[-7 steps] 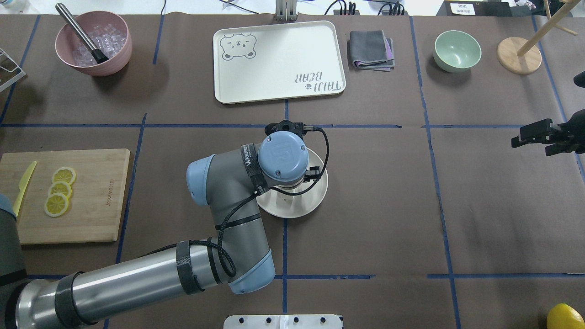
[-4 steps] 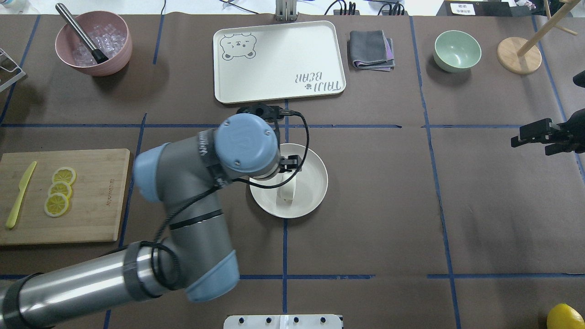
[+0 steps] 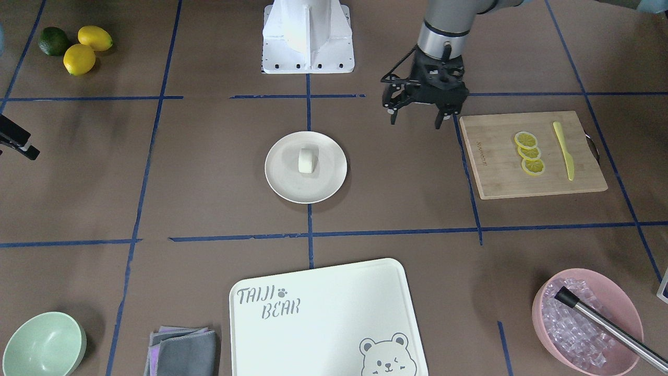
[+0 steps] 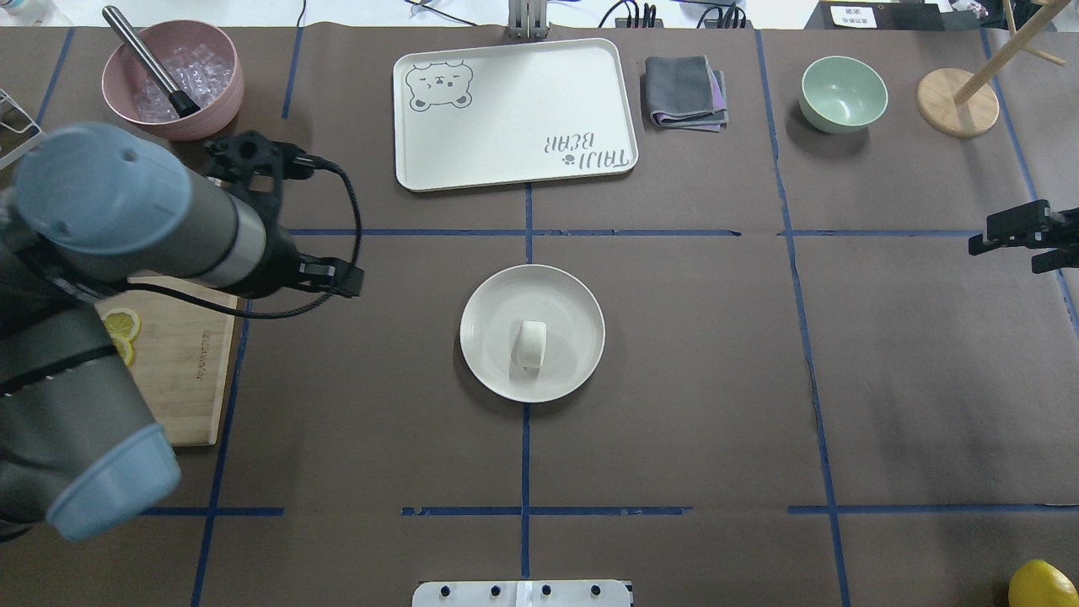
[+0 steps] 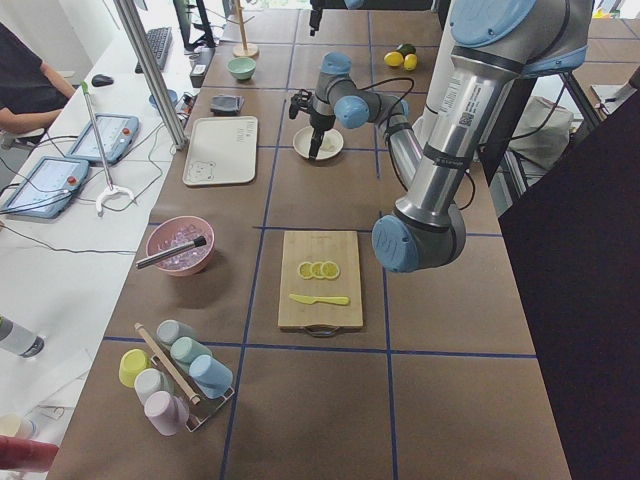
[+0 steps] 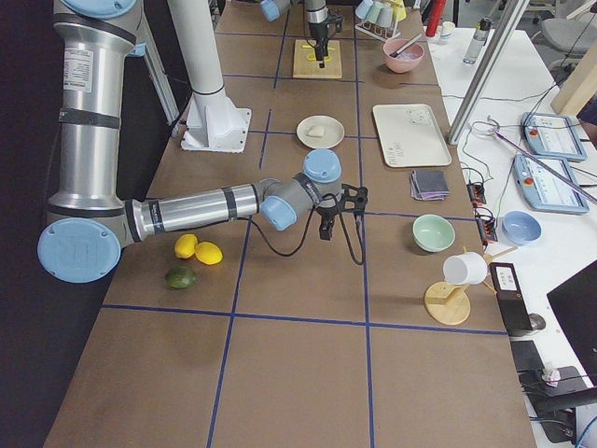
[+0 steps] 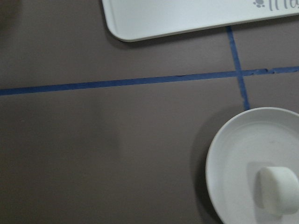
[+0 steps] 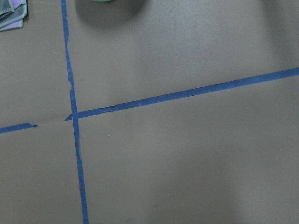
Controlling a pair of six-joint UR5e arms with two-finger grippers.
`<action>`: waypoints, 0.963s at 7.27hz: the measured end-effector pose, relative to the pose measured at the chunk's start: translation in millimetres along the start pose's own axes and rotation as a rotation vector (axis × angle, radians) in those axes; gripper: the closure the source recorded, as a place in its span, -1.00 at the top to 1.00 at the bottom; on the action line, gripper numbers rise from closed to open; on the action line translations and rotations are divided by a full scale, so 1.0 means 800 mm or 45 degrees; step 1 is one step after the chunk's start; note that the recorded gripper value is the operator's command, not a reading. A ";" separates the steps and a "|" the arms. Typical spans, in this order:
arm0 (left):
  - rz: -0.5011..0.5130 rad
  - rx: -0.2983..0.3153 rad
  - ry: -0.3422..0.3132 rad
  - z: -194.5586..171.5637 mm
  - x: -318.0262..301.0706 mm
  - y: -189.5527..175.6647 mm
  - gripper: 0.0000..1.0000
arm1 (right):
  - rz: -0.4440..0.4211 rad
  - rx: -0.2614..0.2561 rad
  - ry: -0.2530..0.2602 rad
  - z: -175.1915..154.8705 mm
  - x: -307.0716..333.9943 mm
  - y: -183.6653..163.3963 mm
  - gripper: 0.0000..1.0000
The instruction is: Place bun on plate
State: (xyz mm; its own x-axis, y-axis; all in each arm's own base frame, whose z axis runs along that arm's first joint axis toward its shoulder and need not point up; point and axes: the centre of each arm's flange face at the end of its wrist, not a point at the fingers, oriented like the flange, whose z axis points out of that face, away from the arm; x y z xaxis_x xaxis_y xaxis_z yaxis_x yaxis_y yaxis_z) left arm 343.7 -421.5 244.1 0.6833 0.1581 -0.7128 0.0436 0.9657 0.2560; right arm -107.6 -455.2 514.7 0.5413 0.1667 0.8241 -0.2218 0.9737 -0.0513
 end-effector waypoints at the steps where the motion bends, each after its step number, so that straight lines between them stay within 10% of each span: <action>1: 0.048 -0.038 -0.016 -0.011 -0.066 -0.014 0.98 | -0.027 -0.005 0.024 -0.010 0.017 -0.008 1.00; 7: 0.329 -0.243 -0.046 -0.036 -0.554 -0.061 0.99 | -0.385 -0.165 0.223 -0.095 0.170 -0.074 1.00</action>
State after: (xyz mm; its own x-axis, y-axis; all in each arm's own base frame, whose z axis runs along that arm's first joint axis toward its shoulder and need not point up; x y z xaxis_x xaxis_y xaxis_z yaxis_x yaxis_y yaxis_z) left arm 17.5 -532.5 528.8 0.6796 0.3992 -0.6154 -0.2702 0.9162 0.2960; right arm 41.1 -478.6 586.8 0.6999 -0.1182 0.7043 0.0677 0.9928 0.0993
